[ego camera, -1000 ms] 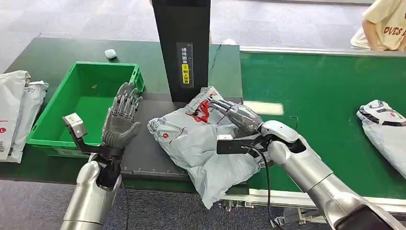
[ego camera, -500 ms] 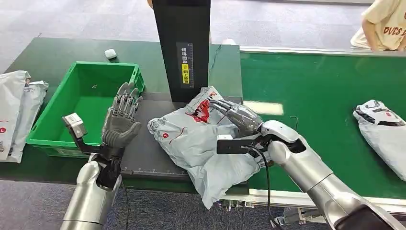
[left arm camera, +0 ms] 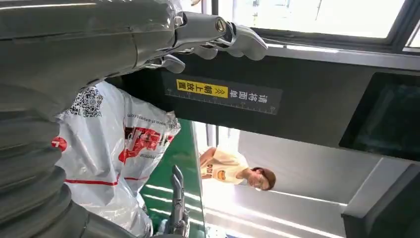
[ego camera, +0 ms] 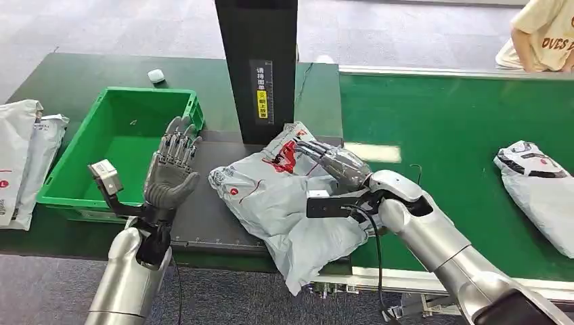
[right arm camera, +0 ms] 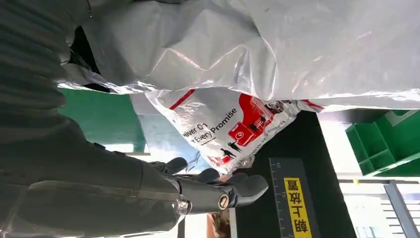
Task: Moved the parcel from conveyor to table for the left to box.
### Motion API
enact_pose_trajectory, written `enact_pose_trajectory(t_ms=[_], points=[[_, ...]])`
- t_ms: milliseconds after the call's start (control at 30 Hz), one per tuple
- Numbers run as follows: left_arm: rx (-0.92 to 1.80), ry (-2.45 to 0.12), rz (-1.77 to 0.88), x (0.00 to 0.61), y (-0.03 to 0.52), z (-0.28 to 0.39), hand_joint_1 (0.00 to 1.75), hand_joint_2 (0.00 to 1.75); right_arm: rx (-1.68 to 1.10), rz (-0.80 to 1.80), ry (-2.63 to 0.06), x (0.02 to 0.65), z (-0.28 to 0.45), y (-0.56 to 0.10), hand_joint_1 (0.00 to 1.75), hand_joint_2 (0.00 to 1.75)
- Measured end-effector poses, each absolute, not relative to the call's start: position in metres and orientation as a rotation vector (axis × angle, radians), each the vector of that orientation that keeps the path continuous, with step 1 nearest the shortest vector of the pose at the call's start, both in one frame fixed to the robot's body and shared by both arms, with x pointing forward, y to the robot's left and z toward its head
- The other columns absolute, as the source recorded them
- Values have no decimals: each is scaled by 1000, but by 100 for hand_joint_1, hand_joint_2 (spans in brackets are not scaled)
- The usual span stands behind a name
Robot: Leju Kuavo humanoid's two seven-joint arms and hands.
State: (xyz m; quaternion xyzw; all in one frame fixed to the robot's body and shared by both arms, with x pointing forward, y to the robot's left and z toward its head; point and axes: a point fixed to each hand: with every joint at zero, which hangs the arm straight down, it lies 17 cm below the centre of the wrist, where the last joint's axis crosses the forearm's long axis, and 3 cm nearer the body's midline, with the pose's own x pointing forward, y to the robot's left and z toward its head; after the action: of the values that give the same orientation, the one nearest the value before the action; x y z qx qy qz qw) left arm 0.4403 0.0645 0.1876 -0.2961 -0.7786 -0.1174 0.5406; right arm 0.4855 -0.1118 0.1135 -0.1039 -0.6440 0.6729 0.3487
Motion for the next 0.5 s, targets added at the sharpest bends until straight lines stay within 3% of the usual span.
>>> enact_pose_trajectory(t_ms=[500], points=[[-704, -1850, -279, 440, 64, 188, 0, 175, -269, 1744, -1669, 485, 114, -112, 0, 175]])
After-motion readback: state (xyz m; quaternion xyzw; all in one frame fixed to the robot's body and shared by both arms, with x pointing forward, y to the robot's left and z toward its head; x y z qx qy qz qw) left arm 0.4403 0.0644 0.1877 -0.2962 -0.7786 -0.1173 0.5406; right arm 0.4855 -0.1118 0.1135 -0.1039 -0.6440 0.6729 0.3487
